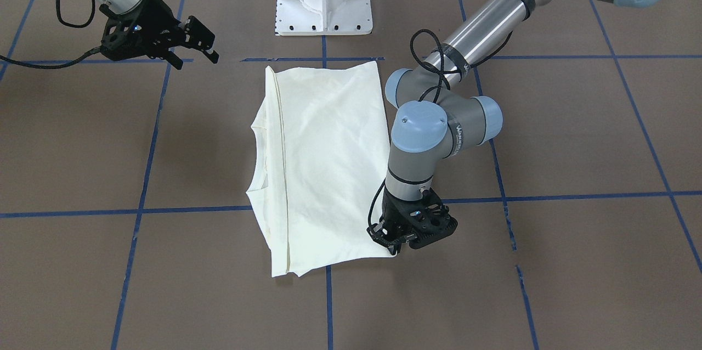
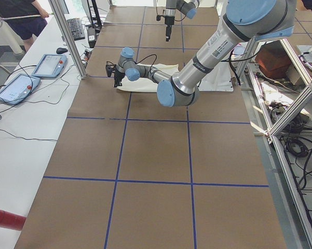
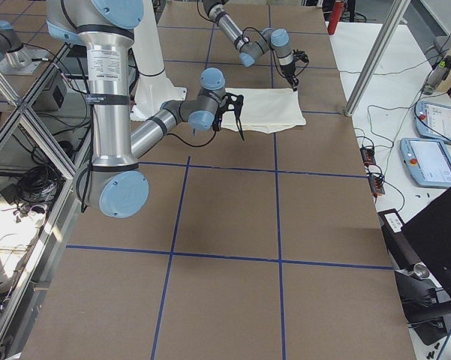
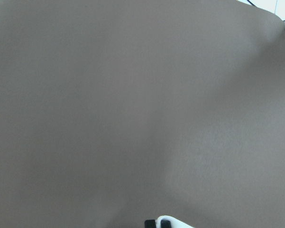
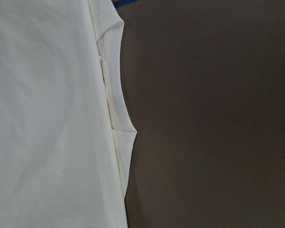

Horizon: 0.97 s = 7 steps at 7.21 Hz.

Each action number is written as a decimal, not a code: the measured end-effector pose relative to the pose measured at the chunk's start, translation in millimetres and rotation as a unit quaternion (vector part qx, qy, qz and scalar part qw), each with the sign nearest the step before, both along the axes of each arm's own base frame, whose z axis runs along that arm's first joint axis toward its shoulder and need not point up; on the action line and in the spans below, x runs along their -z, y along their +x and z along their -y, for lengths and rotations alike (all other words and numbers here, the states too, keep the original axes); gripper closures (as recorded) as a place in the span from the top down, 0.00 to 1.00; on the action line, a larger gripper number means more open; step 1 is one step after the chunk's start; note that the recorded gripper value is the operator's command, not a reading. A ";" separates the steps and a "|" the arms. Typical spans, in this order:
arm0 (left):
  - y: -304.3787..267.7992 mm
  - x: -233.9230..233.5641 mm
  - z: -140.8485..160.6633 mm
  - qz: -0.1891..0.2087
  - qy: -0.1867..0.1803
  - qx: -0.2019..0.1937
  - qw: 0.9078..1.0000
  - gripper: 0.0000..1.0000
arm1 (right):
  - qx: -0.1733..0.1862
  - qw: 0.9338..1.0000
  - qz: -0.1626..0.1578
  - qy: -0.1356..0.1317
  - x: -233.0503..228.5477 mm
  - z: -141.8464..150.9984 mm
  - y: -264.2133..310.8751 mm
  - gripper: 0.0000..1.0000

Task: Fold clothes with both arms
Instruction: 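Release the shirt with the left gripper while the right gripper reaches its side edge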

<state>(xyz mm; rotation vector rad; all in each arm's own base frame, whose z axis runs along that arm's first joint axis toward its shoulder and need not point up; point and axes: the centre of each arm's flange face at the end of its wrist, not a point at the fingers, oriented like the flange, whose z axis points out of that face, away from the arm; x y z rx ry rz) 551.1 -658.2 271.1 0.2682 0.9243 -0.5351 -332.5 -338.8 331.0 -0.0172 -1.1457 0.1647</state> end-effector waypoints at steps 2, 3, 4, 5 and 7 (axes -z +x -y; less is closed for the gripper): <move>-1.3 1.6 2.7 -0.012 0.022 0.004 1.000 1.00 | -0.004 1.000 -0.003 0.001 -2.3 1.7 -0.9 1.00; -2.3 3.6 3.6 -0.012 0.031 0.005 0.999 1.00 | -0.007 1.000 -0.006 0.001 -3.8 2.3 -1.9 1.00; -5.4 6.3 5.3 -0.012 0.035 0.004 0.999 1.00 | -0.011 1.000 -0.012 0.001 -6.8 2.7 -4.5 1.00; -11.7 12.4 6.2 -0.017 0.035 -0.004 0.999 1.00 | -0.015 1.000 -0.018 0.003 -10.5 4.0 -9.9 1.00; -37.3 30.2 -9.0 -0.028 0.019 -0.036 0.999 1.00 | -0.022 0.999 -0.036 0.008 -11.5 11.1 -31.3 1.00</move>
